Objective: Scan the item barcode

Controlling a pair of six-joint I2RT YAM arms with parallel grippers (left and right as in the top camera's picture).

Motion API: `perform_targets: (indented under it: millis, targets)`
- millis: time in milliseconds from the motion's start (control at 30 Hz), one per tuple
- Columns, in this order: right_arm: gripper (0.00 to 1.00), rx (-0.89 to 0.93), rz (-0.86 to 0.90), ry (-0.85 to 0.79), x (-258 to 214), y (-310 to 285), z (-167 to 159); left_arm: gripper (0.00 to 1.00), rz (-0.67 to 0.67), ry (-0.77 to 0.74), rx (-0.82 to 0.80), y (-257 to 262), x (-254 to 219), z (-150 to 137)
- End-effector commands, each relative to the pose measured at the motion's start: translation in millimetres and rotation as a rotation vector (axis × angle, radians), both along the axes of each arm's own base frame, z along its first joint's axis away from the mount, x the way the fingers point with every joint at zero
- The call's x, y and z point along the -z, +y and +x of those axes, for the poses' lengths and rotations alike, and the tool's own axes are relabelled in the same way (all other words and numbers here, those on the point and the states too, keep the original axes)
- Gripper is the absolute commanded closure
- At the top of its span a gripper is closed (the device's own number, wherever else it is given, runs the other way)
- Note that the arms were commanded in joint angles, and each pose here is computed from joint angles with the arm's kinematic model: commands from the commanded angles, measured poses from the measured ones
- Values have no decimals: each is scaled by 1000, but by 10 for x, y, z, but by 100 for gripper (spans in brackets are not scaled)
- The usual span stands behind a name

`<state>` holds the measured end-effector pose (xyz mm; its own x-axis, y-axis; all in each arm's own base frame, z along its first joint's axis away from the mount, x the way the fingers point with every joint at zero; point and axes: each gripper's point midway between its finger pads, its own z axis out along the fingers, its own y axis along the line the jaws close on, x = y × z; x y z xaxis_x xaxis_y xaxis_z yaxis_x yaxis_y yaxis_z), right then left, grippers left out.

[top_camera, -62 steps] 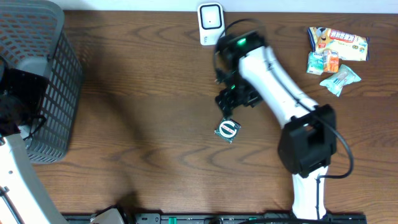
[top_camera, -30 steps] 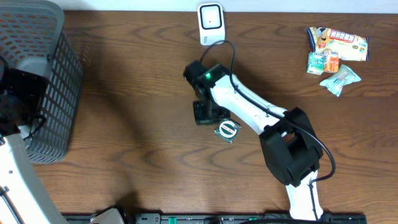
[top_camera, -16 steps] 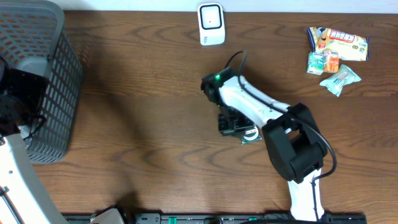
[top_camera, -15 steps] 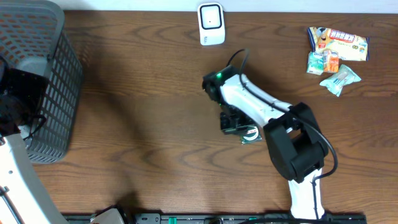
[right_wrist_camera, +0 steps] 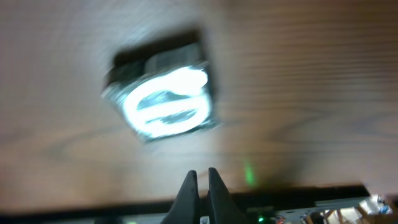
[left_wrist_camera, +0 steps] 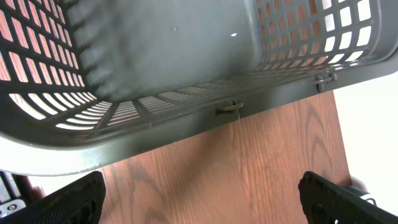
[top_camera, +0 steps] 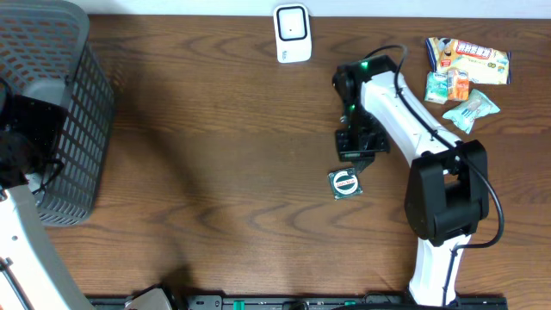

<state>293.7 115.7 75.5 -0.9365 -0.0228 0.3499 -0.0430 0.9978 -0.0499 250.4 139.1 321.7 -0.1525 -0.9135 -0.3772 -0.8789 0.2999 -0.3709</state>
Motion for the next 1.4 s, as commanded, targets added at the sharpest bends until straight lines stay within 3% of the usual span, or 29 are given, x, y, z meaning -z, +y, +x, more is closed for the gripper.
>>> perform_targets:
  millis: [0,233,500,667,833,1233,1367]
  targets:
    - [97,-108,150,79,42,334,-281,3,3,2,-8,16,-4,-13]
    - [99,-186,98,67,443,493,-504,2,3,2,-8,16,-4,-13]
    - [98,20,-301,-90,588,-94,-335,2,3,2,-8,16,-4,-13]
    - [96,100,-260,-195,675,-241,32,2,3,2,-8,16,-4,-13]
    - [94,65,-160,-345,659,-289,574,2,3,2,-8,16,-4,-13]
    - [88,57,55,-685,-368,-4,1676,2,3,2,-8,16,-4,-13]
    - [68,70,31,-829,-411,-20,2023,2,3,2,-8,16,-4,-13]
